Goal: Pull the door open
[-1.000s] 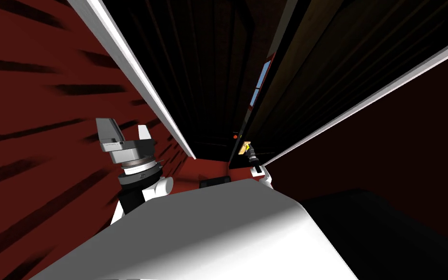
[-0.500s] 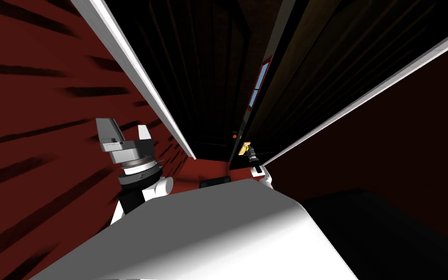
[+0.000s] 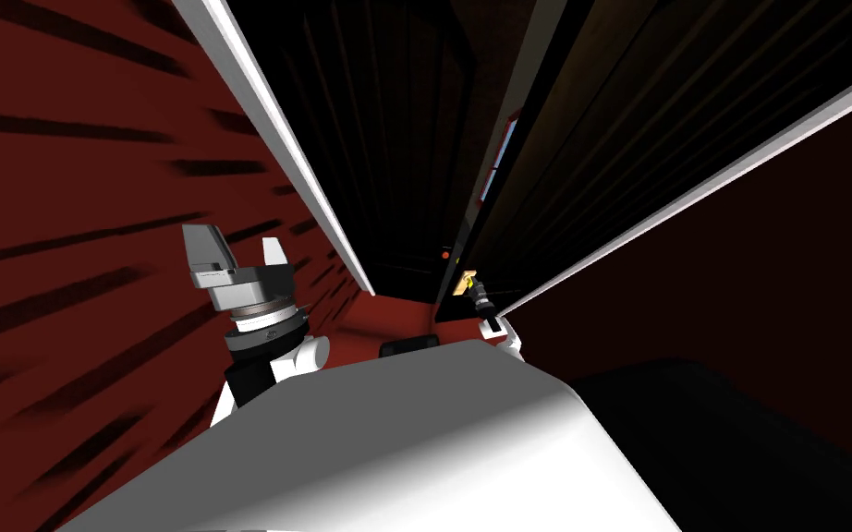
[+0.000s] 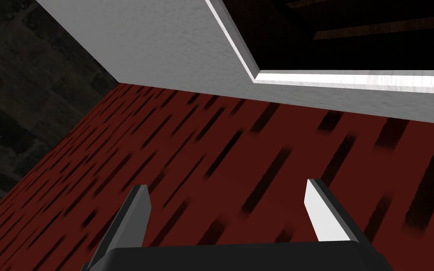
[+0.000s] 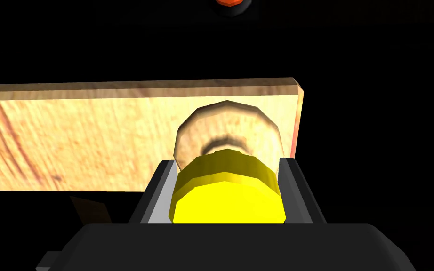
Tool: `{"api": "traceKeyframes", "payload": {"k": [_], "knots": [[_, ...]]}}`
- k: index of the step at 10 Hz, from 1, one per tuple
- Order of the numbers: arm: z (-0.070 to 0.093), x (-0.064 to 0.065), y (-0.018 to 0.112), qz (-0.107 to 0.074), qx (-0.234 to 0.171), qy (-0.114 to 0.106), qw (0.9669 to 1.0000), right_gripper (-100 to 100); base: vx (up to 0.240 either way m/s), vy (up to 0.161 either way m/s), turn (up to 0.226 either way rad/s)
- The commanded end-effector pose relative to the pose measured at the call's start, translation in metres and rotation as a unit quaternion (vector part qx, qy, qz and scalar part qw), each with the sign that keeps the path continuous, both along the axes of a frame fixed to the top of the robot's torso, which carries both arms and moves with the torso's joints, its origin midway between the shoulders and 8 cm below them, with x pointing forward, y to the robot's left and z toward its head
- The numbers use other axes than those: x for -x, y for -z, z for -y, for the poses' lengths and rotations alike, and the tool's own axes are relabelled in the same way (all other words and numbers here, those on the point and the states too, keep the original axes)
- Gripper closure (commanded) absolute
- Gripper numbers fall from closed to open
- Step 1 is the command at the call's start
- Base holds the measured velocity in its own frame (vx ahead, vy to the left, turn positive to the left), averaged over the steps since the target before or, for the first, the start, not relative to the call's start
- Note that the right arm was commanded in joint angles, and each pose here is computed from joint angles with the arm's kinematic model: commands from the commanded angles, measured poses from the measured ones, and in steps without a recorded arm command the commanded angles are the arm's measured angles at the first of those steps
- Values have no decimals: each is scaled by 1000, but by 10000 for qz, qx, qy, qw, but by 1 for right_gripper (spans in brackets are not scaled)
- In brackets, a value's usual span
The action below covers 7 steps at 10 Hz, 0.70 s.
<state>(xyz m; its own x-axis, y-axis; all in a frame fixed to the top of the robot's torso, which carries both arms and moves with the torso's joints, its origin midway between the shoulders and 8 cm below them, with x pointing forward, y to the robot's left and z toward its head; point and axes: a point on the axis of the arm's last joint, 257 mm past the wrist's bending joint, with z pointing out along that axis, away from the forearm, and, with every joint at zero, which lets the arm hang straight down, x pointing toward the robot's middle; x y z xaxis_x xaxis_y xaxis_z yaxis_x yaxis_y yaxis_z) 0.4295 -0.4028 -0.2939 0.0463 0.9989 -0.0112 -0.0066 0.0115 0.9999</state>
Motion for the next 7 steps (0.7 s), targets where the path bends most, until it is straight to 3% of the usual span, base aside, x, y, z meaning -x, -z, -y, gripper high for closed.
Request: {"api": "traceKeyframes", "payload": {"k": [1,4,6,7], "knots": [[-5,8,2,-18,-12,-152,9999,100,-255,-124,159],[-16,20,2,-26,-38,-481,9988,100,-228,-120,150],[-17,21,4,-43,-38,-492,9988,100,-166,-85,70],[-19,29,6,-57,-51,-603,9982,100,-159,-65,109]]}}
